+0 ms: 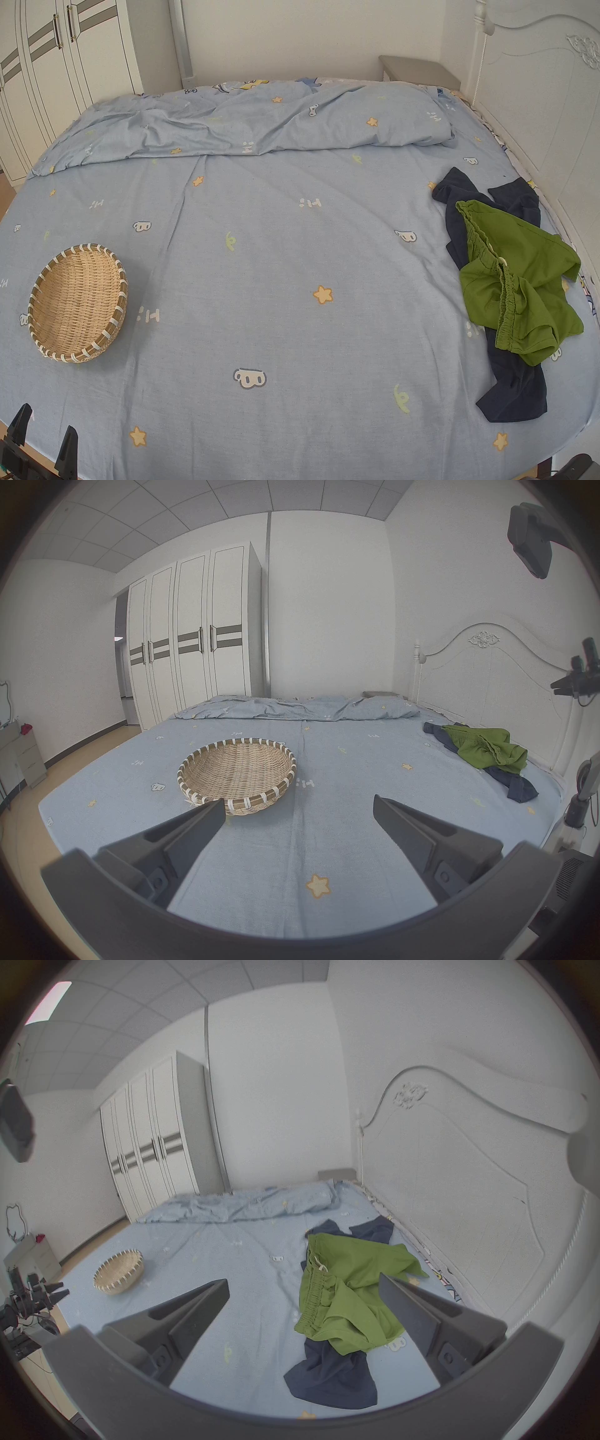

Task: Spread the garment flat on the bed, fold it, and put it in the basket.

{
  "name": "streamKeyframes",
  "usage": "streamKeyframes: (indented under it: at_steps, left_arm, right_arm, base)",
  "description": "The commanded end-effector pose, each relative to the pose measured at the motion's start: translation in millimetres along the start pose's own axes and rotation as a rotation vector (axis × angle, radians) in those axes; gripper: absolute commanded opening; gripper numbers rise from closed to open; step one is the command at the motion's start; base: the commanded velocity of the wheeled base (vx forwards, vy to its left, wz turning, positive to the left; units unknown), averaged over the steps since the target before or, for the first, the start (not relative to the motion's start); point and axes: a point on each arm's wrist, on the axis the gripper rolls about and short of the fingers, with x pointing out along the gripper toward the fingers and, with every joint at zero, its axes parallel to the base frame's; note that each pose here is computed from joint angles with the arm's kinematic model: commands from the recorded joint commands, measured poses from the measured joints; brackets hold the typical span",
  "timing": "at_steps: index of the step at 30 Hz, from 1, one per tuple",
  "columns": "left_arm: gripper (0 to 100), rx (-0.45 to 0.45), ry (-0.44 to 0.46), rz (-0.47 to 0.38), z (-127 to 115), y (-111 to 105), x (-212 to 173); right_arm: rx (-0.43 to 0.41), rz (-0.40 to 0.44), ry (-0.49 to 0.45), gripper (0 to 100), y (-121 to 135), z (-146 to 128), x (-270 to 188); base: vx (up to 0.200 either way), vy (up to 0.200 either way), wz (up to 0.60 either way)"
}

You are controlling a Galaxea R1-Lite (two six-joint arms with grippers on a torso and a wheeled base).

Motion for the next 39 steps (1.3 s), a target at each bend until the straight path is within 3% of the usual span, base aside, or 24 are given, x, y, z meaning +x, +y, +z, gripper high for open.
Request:
streamKeyframes:
  at_steps: [1, 6, 11, 14, 16, 25, 39]
  left_arm:
    - [100, 0.000, 0.003, 0.000, -5, 0, 0]
    - [100, 0.000, 0.003, 0.000, -5, 0, 0]
    - [100, 0.000, 0.003, 0.000, -5, 0, 0]
    - [100, 0.000, 0.003, 0.000, -5, 0, 0]
    - [100, 0.000, 0.003, 0.000, -5, 0, 0]
    - [100, 0.000, 0.003, 0.000, -5, 0, 0]
    - [100, 0.000, 0.003, 0.000, -5, 0, 0]
  right_arm:
    - [-0.132, -0.076, 0.397, 100, 3, 33, 155]
    - [-0.160, -0.119, 0.507, 100, 5, 27, 227]
    - [-0.206, -0.211, 0.497, 100, 24, 24, 270]
    - [-0.234, -0.290, 0.532, 100, 25, 7, 303]
    - [-0.240, -0.296, 0.537, 100, 27, -1, 314]
    - [-0.229, -0.298, 0.544, 100, 32, -21, 337]
    - [-0.226, -0.322, 0.551, 100, 23, -24, 338]
  base:
    - [0.000, 0.000, 0.00]
    - [0.000, 0.000, 0.00]
    - [0.000, 0.000, 0.00]
    - [0.000, 0.000, 0.00]
    - [0.000, 0.000, 0.00]
    - [0.000, 0.000, 0.00]
    - [0.000, 0.000, 0.00]
